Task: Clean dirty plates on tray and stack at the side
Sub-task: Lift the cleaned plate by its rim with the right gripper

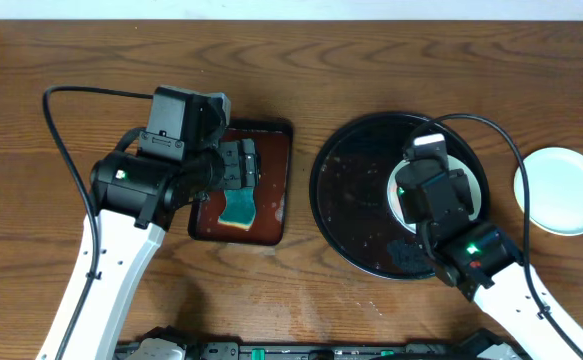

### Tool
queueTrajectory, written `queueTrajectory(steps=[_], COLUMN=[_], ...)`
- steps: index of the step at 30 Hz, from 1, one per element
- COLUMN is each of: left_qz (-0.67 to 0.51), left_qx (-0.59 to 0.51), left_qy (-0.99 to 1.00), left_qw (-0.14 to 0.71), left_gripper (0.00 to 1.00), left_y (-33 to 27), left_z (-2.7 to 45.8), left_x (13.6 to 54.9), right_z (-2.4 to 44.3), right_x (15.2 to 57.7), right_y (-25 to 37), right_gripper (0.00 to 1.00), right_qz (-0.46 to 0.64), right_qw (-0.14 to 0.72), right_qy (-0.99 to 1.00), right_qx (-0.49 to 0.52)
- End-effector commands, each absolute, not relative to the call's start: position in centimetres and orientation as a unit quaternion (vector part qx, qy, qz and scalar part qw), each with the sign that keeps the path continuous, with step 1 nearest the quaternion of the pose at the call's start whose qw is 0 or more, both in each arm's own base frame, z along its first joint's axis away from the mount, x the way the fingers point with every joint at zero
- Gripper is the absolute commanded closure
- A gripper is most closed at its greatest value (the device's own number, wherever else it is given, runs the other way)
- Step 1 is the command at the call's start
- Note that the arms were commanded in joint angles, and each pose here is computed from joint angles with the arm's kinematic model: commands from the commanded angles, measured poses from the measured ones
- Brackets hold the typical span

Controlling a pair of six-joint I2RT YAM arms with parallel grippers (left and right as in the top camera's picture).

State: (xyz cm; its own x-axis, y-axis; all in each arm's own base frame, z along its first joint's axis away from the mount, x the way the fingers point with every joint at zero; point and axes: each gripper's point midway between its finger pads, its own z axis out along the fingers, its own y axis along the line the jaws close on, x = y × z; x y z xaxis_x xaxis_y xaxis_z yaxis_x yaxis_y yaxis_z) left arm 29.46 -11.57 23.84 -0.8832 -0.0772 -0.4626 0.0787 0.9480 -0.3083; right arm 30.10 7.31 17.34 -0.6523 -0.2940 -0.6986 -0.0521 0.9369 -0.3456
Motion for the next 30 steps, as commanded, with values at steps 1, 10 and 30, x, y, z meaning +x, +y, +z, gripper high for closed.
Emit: queueTrajectory(steps=[1, 10, 30], left_qz=[-0.167, -0.167, -0.167], left_qx=[0.002, 0.002, 0.002], left_qy=[0.954, 0.954, 0.954], left_qw=[0.249, 0.249, 0.249], left_gripper=[0.16, 0.16, 0.16], left_y=[-11.7, -11.7, -11.7], left_z=[24.6, 24.6, 24.6], left_x=[29.7, 29.7, 29.7], right_z=[16.7, 13.2, 2.8], right_x=[29.8, 30.1, 30.3], right_y=[7.1, 1.9, -6.1], right_gripper=[0.99, 0.62, 0.75], right_qz=[-0.119, 0.083, 0.071], right_qw=[0.391, 0.293, 0.154], right_qy=[0.910, 0.948, 0.957], right_qx=[-0.074, 0.088, 0.236])
